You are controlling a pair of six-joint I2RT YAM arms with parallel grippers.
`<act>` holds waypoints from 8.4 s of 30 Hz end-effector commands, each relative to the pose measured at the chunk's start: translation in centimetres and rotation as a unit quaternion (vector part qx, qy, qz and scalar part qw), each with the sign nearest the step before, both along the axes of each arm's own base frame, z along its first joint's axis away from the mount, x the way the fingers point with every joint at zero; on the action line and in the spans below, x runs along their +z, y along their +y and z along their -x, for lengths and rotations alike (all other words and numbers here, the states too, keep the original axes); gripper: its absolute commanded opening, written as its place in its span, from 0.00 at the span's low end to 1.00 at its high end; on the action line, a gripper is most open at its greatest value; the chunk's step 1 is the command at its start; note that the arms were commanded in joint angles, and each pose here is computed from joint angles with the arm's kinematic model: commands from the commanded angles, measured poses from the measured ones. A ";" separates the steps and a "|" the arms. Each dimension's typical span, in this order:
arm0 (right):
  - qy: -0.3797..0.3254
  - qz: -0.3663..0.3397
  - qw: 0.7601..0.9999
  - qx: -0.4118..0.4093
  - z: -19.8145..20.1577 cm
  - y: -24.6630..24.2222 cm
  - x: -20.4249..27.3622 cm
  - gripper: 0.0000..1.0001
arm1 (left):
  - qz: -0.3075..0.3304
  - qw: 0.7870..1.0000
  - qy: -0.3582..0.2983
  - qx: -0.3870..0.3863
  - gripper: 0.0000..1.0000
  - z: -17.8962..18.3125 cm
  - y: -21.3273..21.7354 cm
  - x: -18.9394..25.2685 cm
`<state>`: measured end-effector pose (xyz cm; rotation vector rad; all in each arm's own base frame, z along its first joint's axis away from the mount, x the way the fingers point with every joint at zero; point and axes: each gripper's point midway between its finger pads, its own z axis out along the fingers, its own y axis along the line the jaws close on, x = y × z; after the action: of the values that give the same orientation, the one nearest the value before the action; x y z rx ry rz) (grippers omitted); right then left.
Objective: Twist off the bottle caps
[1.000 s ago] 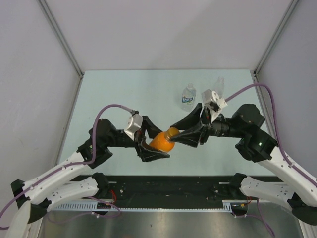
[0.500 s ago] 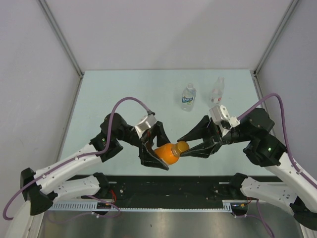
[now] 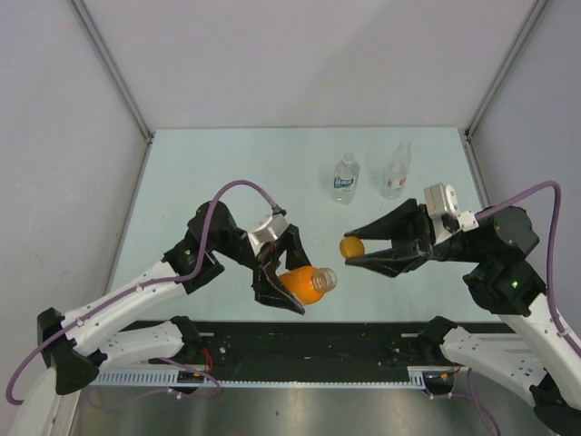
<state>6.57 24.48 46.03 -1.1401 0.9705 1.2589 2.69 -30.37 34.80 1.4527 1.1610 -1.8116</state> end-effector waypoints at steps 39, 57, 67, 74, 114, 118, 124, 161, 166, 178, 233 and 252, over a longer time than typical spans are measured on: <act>0.320 0.184 0.666 -0.648 -27.9 -3.6 -41.5 0.00 | -0.027 0.833 -0.080 0.547 0.00 -14.5 8.0 -3.2; 0.350 0.191 0.653 -0.643 -27.8 -3.1 -41.2 0.74 | -0.041 0.834 -0.079 0.545 0.01 -14.9 7.5 -4.4; 0.330 0.104 0.741 -0.576 -21.8 0.5 -25.9 0.77 | -0.047 0.822 -0.078 0.562 0.00 -15.8 7.6 -4.3; 0.315 -0.030 0.827 -0.465 -18.7 0.2 -9.2 0.80 | -0.057 0.828 -0.079 0.551 0.00 -17.0 5.6 -3.2; 0.313 0.006 0.933 -0.181 -6.9 4.9 -6.6 0.72 | 0.065 0.969 -0.074 0.229 0.00 -7.5 0.4 0.5; 0.309 0.007 0.934 -0.181 -6.8 4.9 -6.5 0.59 | 0.066 0.967 -0.074 0.236 0.00 -7.7 0.4 0.4; 0.308 0.013 0.937 -0.165 -6.4 5.4 -6.7 0.33 | 0.063 0.959 -0.078 0.266 0.14 -8.6 0.6 0.5; 0.231 0.067 0.775 -0.584 -35.2 7.4 -18.1 0.00 | -0.082 0.688 -0.030 0.721 1.00 -16.6 17.5 -7.0; 0.230 0.083 0.764 -0.597 -37.9 8.4 -21.8 0.00 | -0.092 0.686 -0.040 0.721 0.99 -16.6 17.7 -8.2; 0.253 0.124 0.754 -0.593 -41.7 11.4 -27.7 0.00 | -0.118 0.693 -0.044 0.710 0.99 -16.5 17.3 -9.7; 0.271 0.152 0.740 -0.596 -40.9 12.1 -31.6 0.78 | -0.135 0.697 -0.038 0.703 1.00 -17.1 16.3 -10.8; 0.252 0.172 0.750 -0.587 -35.4 11.1 -28.2 0.79 | -0.131 0.705 -0.038 0.696 1.00 -16.9 16.0 -10.5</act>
<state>44.33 36.23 14.00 -0.1935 2.0079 0.2947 19.43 -14.04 23.12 0.3438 1.7844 -0.4535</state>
